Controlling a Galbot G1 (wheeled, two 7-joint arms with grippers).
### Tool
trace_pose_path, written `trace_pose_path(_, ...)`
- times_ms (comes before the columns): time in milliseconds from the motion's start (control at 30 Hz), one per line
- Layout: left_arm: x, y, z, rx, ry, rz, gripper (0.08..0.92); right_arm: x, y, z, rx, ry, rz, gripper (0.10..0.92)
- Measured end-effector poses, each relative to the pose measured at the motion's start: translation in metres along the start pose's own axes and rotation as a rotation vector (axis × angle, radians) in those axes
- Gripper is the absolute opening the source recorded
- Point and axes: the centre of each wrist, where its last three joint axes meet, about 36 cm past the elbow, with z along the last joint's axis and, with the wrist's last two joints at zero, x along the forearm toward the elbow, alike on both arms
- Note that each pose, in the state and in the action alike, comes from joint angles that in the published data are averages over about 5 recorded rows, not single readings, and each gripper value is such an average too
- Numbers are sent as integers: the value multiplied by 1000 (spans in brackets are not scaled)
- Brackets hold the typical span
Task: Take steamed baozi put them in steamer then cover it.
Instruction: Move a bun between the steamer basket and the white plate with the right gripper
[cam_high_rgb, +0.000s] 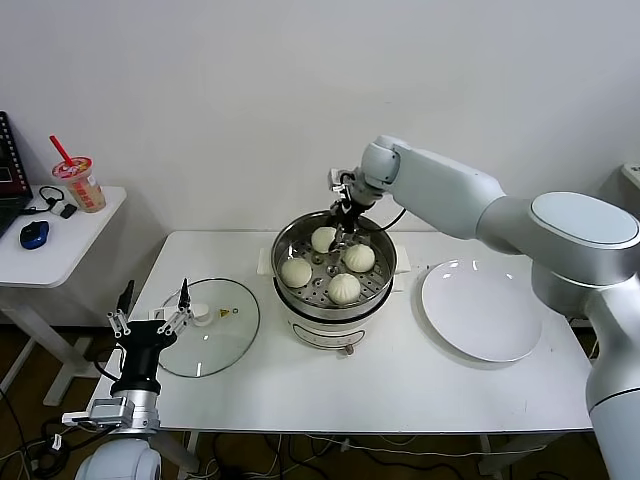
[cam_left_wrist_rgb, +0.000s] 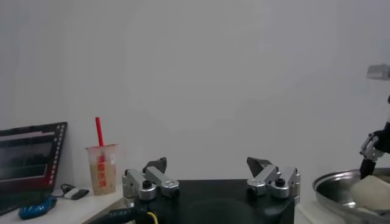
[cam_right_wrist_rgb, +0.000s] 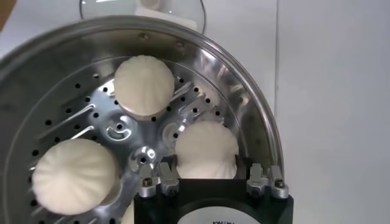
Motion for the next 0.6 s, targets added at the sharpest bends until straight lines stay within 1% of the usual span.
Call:
trace_pose_path(333,-1,-8,-4,-6,-1,4,823,51,4,21,4,0,14,652)
trace_pose_path(600,1,-12,-5,-18,4,15,823,89,15,66,-30,24,34,653)
